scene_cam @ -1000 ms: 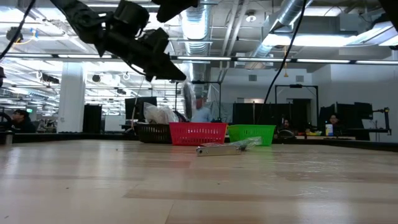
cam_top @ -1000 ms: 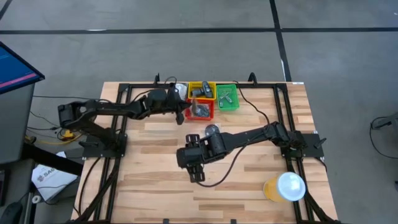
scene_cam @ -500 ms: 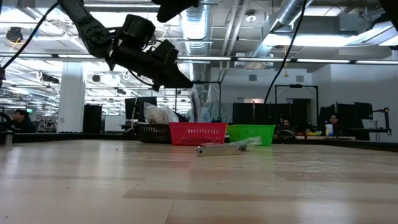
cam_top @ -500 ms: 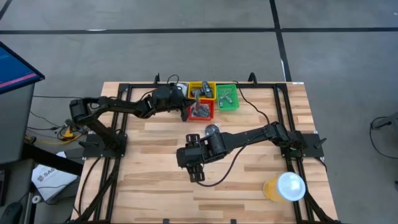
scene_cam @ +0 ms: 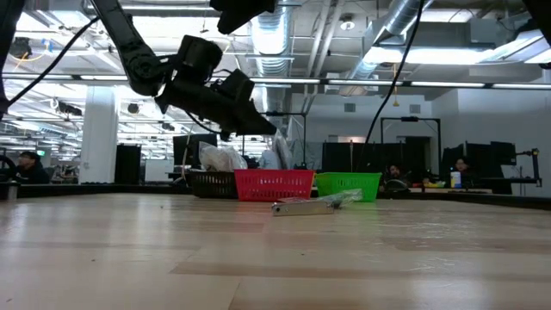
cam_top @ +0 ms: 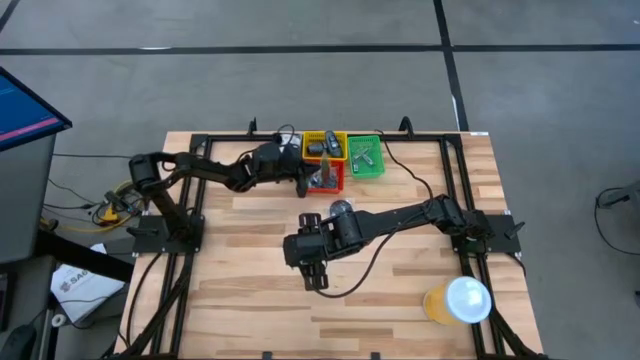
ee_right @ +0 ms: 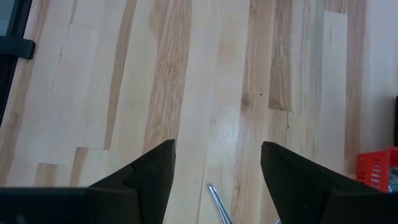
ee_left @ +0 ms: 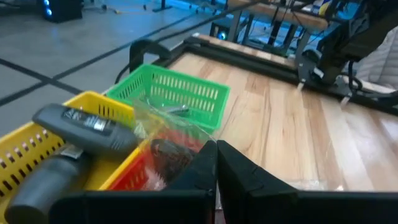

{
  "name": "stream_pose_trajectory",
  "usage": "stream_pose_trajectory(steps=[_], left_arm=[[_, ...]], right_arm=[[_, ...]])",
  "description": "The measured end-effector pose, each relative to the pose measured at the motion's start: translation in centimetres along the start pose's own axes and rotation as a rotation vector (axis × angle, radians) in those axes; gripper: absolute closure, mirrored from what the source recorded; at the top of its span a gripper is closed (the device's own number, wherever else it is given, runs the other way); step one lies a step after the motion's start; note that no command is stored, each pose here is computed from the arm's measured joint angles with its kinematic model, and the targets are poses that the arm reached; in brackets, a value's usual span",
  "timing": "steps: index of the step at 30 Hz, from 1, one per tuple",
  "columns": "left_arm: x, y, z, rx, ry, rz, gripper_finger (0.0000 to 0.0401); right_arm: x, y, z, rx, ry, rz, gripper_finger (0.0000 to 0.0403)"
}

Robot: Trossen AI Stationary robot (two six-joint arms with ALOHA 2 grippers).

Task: Pick & Place Travel size toiletries
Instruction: Put the black hairbrush into the red bin

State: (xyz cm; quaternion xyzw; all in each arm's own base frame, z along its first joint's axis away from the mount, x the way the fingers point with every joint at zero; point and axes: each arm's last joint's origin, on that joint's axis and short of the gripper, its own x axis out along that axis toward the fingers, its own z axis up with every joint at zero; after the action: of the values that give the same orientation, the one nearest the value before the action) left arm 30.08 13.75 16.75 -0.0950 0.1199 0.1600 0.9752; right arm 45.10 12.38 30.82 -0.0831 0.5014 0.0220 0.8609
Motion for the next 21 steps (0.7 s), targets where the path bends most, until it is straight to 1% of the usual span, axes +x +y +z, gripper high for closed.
stream_pose_trajectory(steps=[6,11,14,18,21], left_arm=[[0.3,0.1,-0.6,0.000,0.021,0.003,0.0398],[0.3,0.1,-0.6,-0.001,0.030,0.004,0.0381],[0.2,0.2,-1.1,-0.005,0.078,0.011,0.0354],[0.2,0.4,-1.7,-0.008,0.134,0.069,0.0301],[0.0,0.6,-1.6,-0.010,0.136,0.076,0.0266]], right_arm=[[0.0,0.0,0.0,0.000,0.000,0.000,0.0178],[0.0,0.0,0.0,0.000,0.001,0.000,0.0178],[0.0,0.0,0.0,0.000,0.001,0.000,0.0178],[0.0,0.0,0.0,0.000,0.001,0.000,0.0178],[0.0,0.0,0.0,0.000,0.001,0.000,0.0178]])
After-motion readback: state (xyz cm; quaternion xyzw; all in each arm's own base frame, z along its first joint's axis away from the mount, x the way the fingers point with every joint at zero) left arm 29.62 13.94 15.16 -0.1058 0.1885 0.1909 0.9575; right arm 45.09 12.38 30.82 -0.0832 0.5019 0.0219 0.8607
